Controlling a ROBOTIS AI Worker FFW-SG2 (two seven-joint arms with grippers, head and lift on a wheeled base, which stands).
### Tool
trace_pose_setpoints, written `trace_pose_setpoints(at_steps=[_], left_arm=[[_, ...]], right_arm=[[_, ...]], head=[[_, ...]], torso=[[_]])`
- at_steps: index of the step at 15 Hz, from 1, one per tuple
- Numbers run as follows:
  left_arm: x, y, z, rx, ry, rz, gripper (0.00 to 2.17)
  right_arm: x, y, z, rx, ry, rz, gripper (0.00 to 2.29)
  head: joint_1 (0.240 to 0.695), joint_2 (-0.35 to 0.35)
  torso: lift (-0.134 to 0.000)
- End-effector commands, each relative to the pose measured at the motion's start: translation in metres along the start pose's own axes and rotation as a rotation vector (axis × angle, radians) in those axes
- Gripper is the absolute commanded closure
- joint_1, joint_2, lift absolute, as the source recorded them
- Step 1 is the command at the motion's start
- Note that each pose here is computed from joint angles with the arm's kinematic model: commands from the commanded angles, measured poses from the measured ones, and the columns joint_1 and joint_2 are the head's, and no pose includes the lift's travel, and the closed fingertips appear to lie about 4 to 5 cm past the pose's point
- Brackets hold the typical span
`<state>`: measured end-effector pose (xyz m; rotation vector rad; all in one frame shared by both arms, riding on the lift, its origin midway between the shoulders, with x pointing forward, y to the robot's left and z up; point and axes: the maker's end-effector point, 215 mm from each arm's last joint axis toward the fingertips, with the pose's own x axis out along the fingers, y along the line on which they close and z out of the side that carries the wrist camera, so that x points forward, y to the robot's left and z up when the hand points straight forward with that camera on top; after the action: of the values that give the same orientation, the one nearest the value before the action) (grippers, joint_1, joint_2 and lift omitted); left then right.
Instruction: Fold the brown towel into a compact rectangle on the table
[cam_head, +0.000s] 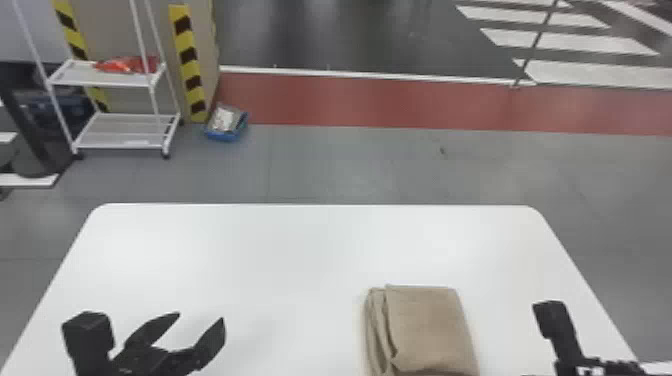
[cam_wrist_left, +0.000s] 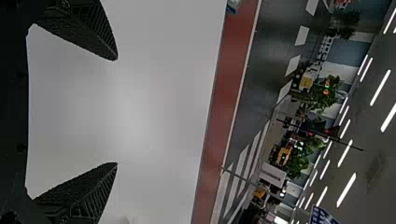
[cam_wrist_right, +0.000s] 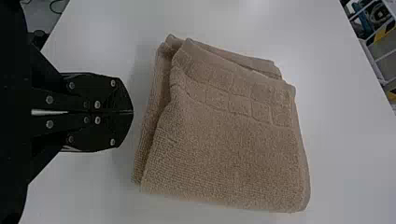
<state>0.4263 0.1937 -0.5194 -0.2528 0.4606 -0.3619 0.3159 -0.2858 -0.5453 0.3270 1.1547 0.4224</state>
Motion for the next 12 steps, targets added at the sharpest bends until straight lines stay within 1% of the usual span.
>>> trace_pose_setpoints(at_steps=[1, 5, 9, 12], left_arm=[[0.0, 0.0, -0.001, -0.002, 0.0, 0.001, 0.07], [0.0, 0.0, -0.003, -0.003, 0.003, 0.001, 0.08], [-0.001, 0.003, -0.002, -0.003, -0.004, 0.001, 0.08], [-0.002, 0.003, -0.003, -0.004, -0.001, 0.0, 0.08]], right_arm=[[-0.001, -0.018, 0.007, 0.019, 0.01, -0.036, 2.07], [0.008, -0.053, 0.015, 0.042, 0.046, -0.121, 2.07], [0.015, -0.082, 0.046, 0.044, 0.023, -0.235, 2.07], [0.02, -0.089, 0.076, 0.034, -0.02, -0.284, 2.07]], head=[[0.695, -0.138], [0.695, -0.181], [0.695, -0.215], [0.695, -0.226]], torso=[[0.0], [0.0], [0.0], [0.0]])
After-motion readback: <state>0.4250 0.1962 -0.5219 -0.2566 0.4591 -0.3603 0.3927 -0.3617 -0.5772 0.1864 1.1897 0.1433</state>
